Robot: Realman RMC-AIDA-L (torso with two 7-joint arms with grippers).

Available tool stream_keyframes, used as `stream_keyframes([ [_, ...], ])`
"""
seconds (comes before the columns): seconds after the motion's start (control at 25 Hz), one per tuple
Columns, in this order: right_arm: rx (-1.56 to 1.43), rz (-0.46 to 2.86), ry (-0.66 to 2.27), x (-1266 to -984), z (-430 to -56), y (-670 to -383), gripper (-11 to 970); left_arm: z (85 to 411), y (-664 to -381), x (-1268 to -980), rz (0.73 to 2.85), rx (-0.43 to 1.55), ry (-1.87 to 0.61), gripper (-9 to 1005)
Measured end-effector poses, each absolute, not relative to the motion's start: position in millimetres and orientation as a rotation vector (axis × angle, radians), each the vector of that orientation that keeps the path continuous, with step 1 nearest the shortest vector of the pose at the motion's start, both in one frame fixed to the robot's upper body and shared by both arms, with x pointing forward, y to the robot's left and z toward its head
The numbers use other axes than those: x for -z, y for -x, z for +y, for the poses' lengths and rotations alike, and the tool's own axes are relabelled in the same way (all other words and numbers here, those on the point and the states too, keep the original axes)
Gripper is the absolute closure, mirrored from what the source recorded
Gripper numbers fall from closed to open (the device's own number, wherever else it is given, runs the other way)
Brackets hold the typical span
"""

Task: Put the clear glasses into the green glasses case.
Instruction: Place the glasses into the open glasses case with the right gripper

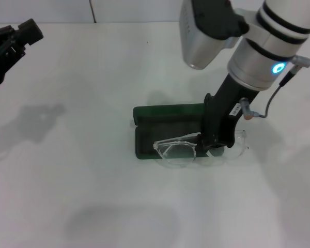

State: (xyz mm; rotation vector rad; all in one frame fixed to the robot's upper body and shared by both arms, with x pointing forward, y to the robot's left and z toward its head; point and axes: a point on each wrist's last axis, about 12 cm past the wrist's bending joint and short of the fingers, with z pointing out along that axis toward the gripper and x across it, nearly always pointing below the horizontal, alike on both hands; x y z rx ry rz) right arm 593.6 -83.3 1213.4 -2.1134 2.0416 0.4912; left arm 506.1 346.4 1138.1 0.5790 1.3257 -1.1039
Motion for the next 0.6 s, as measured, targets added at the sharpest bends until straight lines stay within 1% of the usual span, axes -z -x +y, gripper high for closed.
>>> stream_keyframes([
  [0.4,-0.342,2.008,2.139,-1192.5,-68.3,-599.8,900,345.8,-500.9,-1129.9,1.332,1.101,-0.551,940],
  [0.6,-0.363,1.98,2.13,-1189.9,-67.8,-600.1,899,344.9,-500.1,-1128.4,1.339,1.105,-0.554,940],
])
